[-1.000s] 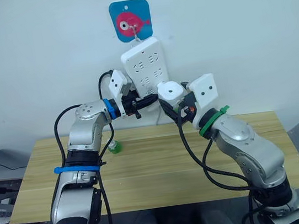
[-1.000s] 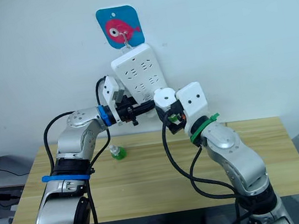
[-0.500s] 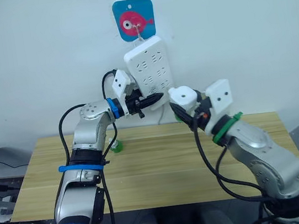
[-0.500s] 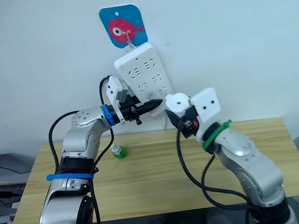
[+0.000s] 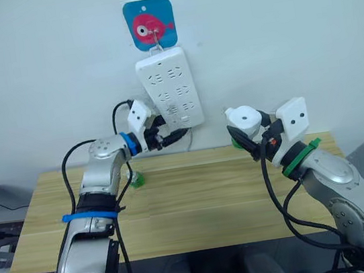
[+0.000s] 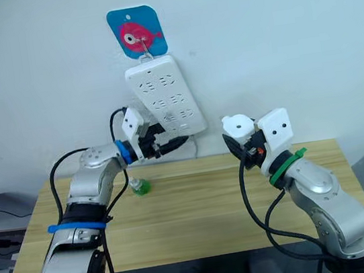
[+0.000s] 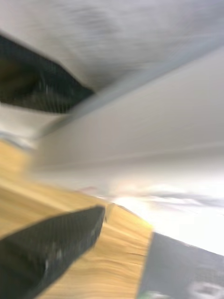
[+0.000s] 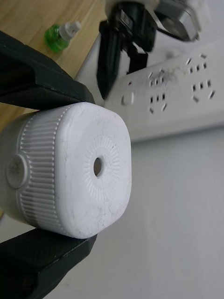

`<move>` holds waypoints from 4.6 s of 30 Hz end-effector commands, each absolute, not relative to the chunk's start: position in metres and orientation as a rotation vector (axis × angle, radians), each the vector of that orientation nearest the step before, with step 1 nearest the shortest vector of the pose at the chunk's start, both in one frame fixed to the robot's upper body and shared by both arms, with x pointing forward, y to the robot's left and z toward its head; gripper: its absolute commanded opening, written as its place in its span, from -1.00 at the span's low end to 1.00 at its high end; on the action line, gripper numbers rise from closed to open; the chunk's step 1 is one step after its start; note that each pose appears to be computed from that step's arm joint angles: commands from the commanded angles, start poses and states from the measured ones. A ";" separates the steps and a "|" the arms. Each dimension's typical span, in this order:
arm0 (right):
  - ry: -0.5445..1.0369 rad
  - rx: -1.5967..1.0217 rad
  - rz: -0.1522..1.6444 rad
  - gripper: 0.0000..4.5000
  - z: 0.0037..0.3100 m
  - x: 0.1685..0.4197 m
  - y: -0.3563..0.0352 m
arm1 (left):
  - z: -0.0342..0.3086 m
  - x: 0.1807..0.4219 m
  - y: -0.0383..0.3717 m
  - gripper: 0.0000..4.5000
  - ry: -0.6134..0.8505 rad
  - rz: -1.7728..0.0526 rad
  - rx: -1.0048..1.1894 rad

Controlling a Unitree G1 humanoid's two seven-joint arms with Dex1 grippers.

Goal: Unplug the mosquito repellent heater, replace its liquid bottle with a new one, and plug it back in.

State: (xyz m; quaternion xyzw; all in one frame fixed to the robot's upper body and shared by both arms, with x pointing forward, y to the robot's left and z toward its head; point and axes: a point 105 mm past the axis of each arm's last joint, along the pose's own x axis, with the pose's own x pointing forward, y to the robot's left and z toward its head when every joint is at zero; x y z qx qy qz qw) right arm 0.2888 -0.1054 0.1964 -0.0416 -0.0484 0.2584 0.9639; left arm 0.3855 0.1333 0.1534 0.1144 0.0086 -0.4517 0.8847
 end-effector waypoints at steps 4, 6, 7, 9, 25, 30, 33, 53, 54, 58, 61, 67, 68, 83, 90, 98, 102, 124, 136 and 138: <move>-0.134 -0.033 0.514 0.31 0.204 0.291 -0.123 | 0.166 0.370 0.175 0.99 -0.049 -0.781 0.342; -0.120 -0.010 0.509 0.31 0.201 0.292 -0.128 | 0.161 0.358 0.178 0.99 -0.053 -0.782 0.374; -0.108 0.022 0.502 0.31 0.200 0.294 -0.133 | 0.159 0.349 0.177 0.99 -0.056 -0.794 0.375; -0.086 0.083 0.488 0.31 0.196 0.296 -0.141 | 0.156 0.334 0.169 0.99 -0.064 -0.828 0.376; 0.009 0.740 0.533 0.31 0.217 0.296 -0.150 | 0.164 0.287 0.006 0.99 -0.293 -1.125 0.027; 0.041 0.764 0.556 0.31 0.221 0.288 -0.144 | 0.174 0.296 -0.012 0.99 -0.348 -1.122 -0.008; 0.047 0.784 0.558 0.31 0.223 0.286 -0.142 | 0.180 0.302 -0.019 0.99 -0.391 -1.086 -0.005; 0.050 0.843 0.532 0.31 0.227 0.281 -0.140 | 0.182 0.298 -0.031 0.00 -0.405 -1.075 -0.080; 0.051 0.842 0.531 0.31 0.226 0.281 -0.140 | 0.181 0.298 -0.031 0.00 -0.401 -1.079 -0.079; 0.057 0.834 0.535 0.31 0.225 0.280 -0.139 | 0.176 0.296 -0.030 0.00 -0.396 -1.101 -0.039; 0.067 0.839 0.558 0.31 0.225 0.279 -0.139 | 0.177 0.301 -0.025 0.00 -0.416 -1.112 0.011; 0.137 0.767 0.624 0.31 0.221 0.283 -0.139 | 0.183 0.311 -0.018 0.00 -0.455 -1.180 0.103; 0.142 0.760 0.629 0.31 0.221 0.284 -0.139 | 0.183 0.312 -0.017 0.00 -0.457 -1.186 0.110; 0.428 0.723 0.884 0.99 0.212 0.276 -0.151 | 0.187 0.307 -0.009 0.00 -0.548 -1.371 0.316; 0.618 0.709 0.975 0.99 0.203 0.268 -0.170 | 0.175 0.304 -0.005 0.00 -0.547 -1.470 0.432; 0.666 0.643 1.014 0.99 0.203 0.269 -0.171 | 0.171 0.303 -0.010 0.00 -0.543 -1.495 0.451; 0.687 0.625 1.031 0.99 0.199 0.267 -0.168 | 0.170 0.299 -0.016 0.00 -0.549 -1.504 0.454; 0.667 0.518 1.036 0.33 0.198 0.263 -0.171 | 0.168 0.297 -0.023 0.00 -0.451 -1.574 0.309; 0.691 0.421 1.168 0.33 0.210 0.239 -0.171 | 0.185 0.294 -0.020 0.00 0.667 -1.850 -0.670; 0.682 0.434 1.158 0.33 0.211 0.240 -0.173 | 0.188 0.290 -0.022 0.00 0.650 -1.869 -0.686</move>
